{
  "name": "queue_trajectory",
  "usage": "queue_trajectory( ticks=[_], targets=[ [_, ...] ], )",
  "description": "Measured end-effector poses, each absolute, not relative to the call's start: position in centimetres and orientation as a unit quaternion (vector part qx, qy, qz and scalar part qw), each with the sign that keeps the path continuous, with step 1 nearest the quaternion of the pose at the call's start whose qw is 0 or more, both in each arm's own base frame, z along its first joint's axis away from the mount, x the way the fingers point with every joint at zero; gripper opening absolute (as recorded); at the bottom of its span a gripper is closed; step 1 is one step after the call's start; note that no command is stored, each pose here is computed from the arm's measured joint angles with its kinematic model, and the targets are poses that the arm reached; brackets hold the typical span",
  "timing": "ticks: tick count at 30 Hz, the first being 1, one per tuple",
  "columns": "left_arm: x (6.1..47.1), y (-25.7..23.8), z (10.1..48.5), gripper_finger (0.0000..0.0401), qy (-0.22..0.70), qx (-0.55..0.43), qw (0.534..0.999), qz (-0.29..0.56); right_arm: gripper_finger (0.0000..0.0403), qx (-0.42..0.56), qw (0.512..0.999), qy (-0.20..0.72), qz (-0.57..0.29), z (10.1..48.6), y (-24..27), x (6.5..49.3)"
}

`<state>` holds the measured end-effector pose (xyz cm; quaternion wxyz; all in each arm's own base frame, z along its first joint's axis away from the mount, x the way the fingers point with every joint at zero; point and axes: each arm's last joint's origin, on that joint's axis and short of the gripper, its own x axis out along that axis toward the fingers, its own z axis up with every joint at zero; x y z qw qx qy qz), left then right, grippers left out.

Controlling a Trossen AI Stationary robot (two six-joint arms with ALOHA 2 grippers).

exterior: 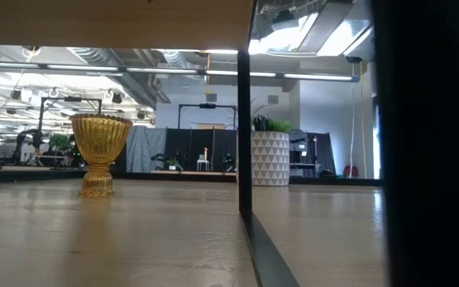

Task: Pick & Place candle stick holders
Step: Put the pink glass on the shelf

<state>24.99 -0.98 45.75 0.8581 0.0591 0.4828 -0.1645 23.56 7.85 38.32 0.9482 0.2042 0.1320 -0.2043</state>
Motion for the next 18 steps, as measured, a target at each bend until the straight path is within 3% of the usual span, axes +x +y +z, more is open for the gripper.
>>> queue_trajectory(
  ticks=[6, 15, 18],
  targets=[
    [23.8, -5.1, 46.1, 0.0016, 0.473, 0.197, 0.846, -0.144, 0.011, 0.228, 0.937, 0.14, -0.227, 37.7, 6.0, 24.9],
    [23.2, -9.0, 44.1, 0.0016, 0.525, 0.076, 0.841, -0.105, 0.0111, 0.264, 0.936, 0.201, -0.12, 36.0, 4.6, 28.3],
    [22.6, -10.3, 44.0, 0.0016, 0.524, 0.086, 0.839, -0.12, 0.0111, 0.269, 0.936, 0.208, -0.094, 35.8, 4.9, 28.8]
  ],
)
